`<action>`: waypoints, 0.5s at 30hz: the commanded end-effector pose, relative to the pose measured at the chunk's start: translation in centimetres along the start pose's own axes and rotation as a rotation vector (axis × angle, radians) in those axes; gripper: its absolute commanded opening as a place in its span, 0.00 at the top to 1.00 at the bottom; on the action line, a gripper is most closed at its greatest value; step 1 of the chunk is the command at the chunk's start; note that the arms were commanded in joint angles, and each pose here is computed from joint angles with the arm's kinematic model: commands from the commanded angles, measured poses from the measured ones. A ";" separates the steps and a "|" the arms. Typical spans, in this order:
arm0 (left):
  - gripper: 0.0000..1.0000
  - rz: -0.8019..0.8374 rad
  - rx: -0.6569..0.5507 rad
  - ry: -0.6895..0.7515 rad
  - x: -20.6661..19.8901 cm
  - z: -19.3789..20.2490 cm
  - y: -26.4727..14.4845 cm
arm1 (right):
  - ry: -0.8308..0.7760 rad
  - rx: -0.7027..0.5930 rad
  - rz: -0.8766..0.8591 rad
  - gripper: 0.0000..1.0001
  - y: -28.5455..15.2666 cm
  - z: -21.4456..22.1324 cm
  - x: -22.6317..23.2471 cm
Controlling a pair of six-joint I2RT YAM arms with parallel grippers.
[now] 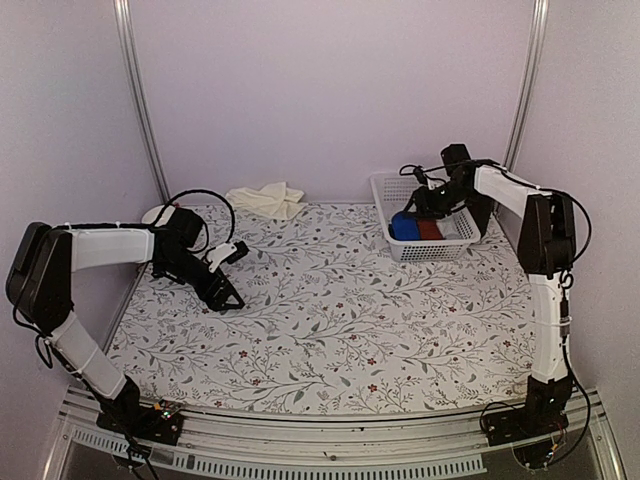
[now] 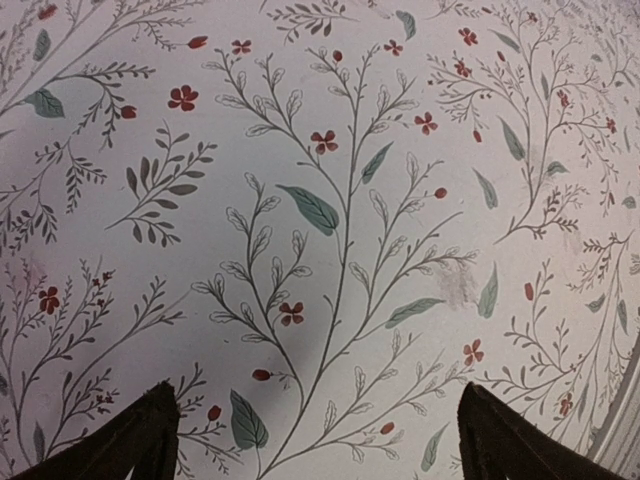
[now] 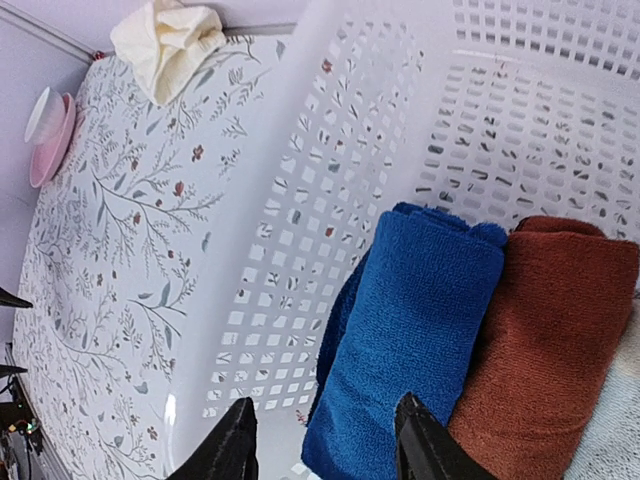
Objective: Roll the towels
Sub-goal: Place the towel in the bin.
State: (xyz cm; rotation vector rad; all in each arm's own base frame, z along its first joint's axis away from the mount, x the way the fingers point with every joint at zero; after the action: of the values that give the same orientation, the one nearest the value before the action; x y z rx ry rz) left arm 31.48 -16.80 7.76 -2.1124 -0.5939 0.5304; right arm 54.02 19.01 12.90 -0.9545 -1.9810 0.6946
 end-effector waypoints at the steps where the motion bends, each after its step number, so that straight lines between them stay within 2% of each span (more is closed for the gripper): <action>1: 0.03 0.001 0.011 -0.012 0.2 0.4 0.2 | -0.056 -0.109 0.019 0.55 -3.1 -2.8 1.8; 7: 0.03 0.001 0.007 -0.007 0.2 0.3 0.1 | -0.054 -0.141 0.048 0.60 -2.2 -3.6 0.9; 15: 0.03 -0.033 -0.002 0.002 0.7 -0.2 -0.4 | -0.018 -0.093 0.051 0.64 3.1 -2.4 -1.5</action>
State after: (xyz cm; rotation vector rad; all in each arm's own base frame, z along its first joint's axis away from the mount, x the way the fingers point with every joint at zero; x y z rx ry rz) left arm 31.53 -16.66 7.69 -2.1039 -0.6004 0.5267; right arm 56.74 19.18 15.12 -1.0589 -2.0691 0.6191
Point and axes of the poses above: each gripper's point midway between its finger pads, its own y axis out along the fingers, its own x axis along the line the jaws close on, z = x × y, the point moved 1 cm from there along -y, back along the fingers
